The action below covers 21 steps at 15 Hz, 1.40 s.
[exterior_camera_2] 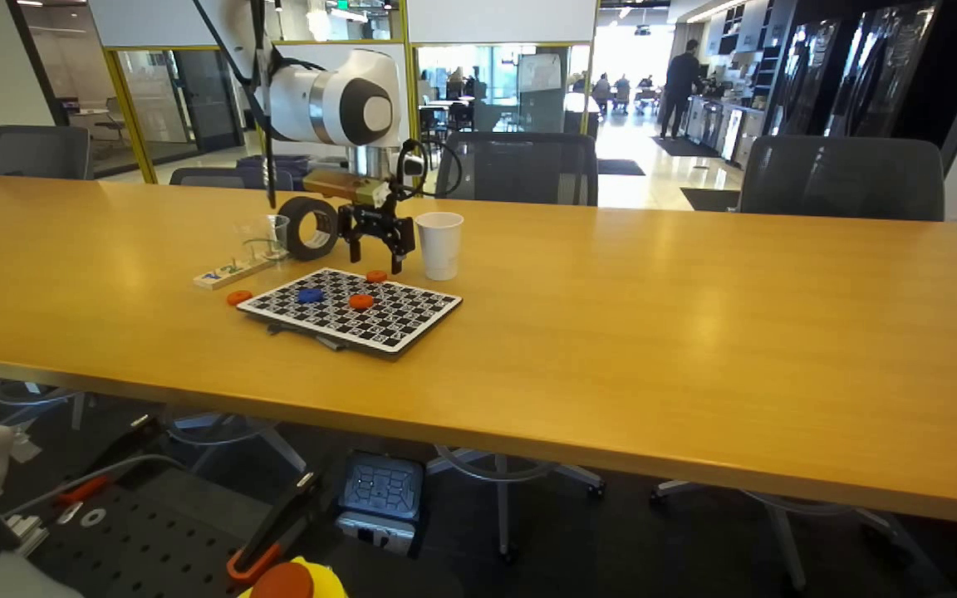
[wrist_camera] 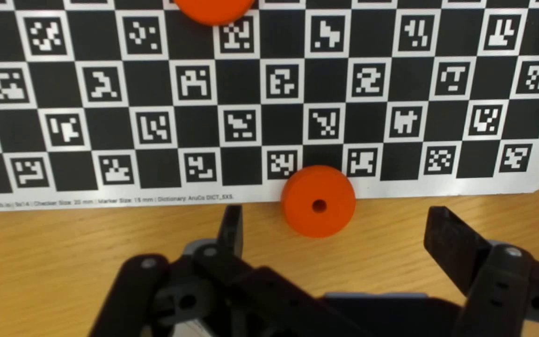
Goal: Put the orange rings in the white cup, then put the blue ring in the plastic clear cup.
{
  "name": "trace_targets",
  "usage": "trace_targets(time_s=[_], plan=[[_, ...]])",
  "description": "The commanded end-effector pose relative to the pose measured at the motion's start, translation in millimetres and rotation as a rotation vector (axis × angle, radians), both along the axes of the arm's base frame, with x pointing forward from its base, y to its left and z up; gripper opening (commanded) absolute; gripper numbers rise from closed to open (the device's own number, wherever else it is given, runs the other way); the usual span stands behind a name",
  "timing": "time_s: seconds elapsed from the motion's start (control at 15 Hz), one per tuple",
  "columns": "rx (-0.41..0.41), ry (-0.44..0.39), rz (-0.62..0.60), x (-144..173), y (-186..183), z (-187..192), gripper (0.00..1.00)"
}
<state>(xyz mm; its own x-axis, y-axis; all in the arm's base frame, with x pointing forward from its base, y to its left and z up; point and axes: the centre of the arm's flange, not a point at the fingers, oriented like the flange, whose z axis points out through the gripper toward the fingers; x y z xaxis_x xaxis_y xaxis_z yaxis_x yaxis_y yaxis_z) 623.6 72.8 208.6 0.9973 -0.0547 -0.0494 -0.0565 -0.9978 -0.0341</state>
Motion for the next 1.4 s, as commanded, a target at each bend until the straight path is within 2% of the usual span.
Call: trace_targets(time_s=[0.0,1.13,1.2,1.27,1.33], plan=[[-0.002,-0.019,-0.022,8,0,1,1.00],[0.012,0.012,-0.042,5,-6,-8,1.00],[0.011,0.011,-0.042,5,-6,-9,0.93],[0.010,0.010,-0.042,5,-6,-9,0.72],[0.009,0.009,-0.043,4,-6,-9,0.69]])
